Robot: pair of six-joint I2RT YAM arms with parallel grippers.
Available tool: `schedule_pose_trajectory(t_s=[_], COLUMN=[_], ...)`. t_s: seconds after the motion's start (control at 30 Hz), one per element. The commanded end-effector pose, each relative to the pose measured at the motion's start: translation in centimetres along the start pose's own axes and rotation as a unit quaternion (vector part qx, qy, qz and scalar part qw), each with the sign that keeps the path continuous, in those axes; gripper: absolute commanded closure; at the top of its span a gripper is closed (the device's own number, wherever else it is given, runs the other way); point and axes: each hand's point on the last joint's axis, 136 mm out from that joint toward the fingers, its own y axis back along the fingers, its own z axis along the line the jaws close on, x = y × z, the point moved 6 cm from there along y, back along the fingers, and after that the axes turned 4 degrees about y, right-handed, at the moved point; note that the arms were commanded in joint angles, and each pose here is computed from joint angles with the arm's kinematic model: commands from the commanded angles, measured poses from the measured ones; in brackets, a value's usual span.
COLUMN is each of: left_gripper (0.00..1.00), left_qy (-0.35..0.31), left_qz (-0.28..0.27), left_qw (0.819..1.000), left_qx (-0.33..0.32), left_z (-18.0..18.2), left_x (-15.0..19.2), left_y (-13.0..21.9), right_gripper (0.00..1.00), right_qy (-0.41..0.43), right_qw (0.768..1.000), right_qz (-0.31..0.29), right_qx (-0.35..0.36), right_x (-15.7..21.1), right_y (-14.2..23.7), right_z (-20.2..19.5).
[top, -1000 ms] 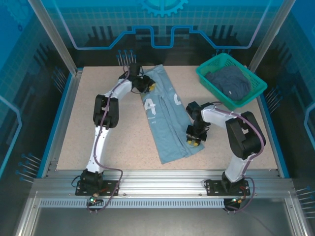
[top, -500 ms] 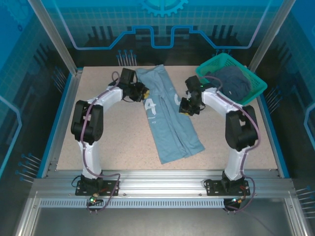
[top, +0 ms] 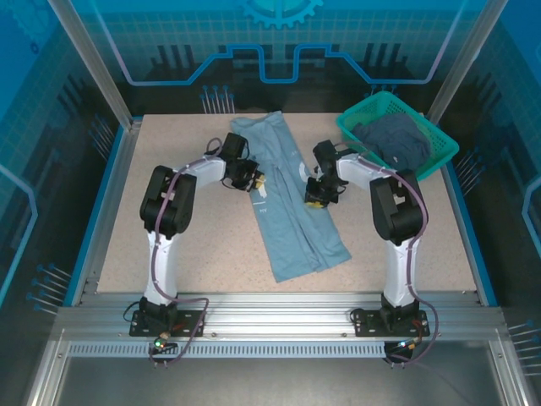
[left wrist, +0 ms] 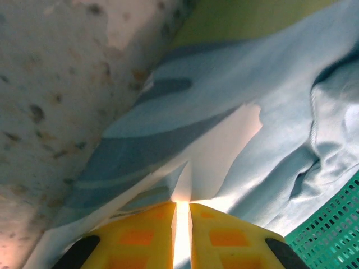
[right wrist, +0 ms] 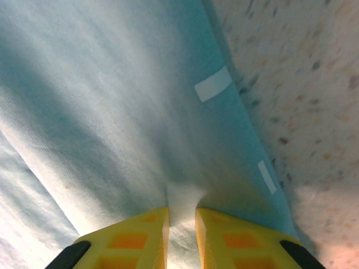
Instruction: Fold and stack the t-shirts
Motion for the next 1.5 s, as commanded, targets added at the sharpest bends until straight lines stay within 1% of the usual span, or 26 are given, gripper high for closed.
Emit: schedule_pose_trajectory(t_s=[0.0, 0.17, 0.23, 0.33, 0.43, 0.57, 0.73, 0.87, 0.93, 1.0, 1.07, 1.13, 1.2, 1.3, 1.37, 1.47], left_gripper=[0.84, 0.83, 0.82, 0.8, 0.78, 0.78, 0.79, 0.8, 0.8, 0.8, 0.8, 0.79, 0.76, 0.75, 0.75, 0.75], left_qy=[0.001, -0.024, -0.038, -0.06, -0.06, -0.04, -0.022, -0.021, -0.02, -0.014, -0.016, -0.028, -0.039, -0.041, -0.038, -0.041], left_qz=[-0.024, -0.036, -0.041, -0.045, -0.051, -0.027, 0.004, 0.012, 0.009, 0.012, 0.01, 0.003, 0.002, 0.021, 0.045, 0.086], left_qw=[0.999, 0.998, 0.998, 0.997, 0.997, 0.999, 1.0, 1.0, 0.999, 0.999, 0.999, 0.999, 0.998, 0.994, 0.991, 0.987], left_qx=[-0.041, -0.034, -0.028, -0.005, 0.015, 0.019, 0.004, -0.016, -0.028, -0.034, -0.038, -0.038, -0.053, -0.099, -0.122, -0.125], left_z=[1.9, 0.9, 0.0, -2.2, -3.8, -4.6, -3.5, -1.4, 0.0, 1.4, 2.4, 2.9, 4.2, 8.0, 11.2, 14.2], left_x=[-3.5, -6.9, -7.4, -6.3, -4.5, -3.0, -0.8, 1.1, 1.4, 1.5, 1.8, 2.7, 3.8, 5.6, 7.0, 9.2], left_y=[0.1, 1.7, 2.7, 5.1, 7.0, 6.9, 5.7, 5.2, 5.2, 5.3, 6.1, 7.6, 9.2, 10.6, 10.7, 9.7], right_gripper=[0.78, 0.77, 0.77, 0.76, 0.75, 0.75, 0.75, 0.76, 0.76, 0.77, 0.78, 0.78, 0.78, 0.78, 0.77, 0.76], right_qy=[-0.032, -0.053, -0.062, -0.068, -0.08, -0.109, -0.103, -0.082, -0.068, -0.067, -0.068, -0.059, -0.045, -0.036, -0.028, -0.005], right_qw=[0.997, 0.996, 0.996, 0.997, 0.996, 0.991, 0.99, 0.992, 0.993, 0.993, 0.994, 0.994, 0.995, 0.997, 0.997, 0.997], right_qz=[0.063, 0.066, 0.062, 0.04, 0.021, 0.014, -0.009, -0.03, -0.041, -0.037, -0.03, -0.032, -0.032, -0.022, -0.007, 0.029], right_qx=[0.006, -0.019, -0.018, -0.027, -0.044, -0.076, -0.093, -0.092, -0.09, -0.085, -0.085, -0.088, -0.082, -0.071, -0.072, -0.066], right_x=[3.8, 4.8, 4.5, 3.9, 3.4, 2.6, 0.6, -1.8, -3.0, -3.8, -4.0, -3.8, -3.0, -0.5, 1.8, 6.0], right_y=[-2.0, -2.7, -2.4, -0.8, 1.0, 1.9, 2.4, 2.3, 2.1, 1.5, 1.1, 1.5, 2.2, 3.3, 3.9, 3.8], right_z=[0.9, 3.7, 4.0, 4.1, 4.1, 4.0, 4.7, 5.7, 6.3, 6.4, 6.7, 7.0, 7.2, 6.5, 5.8, 4.9])
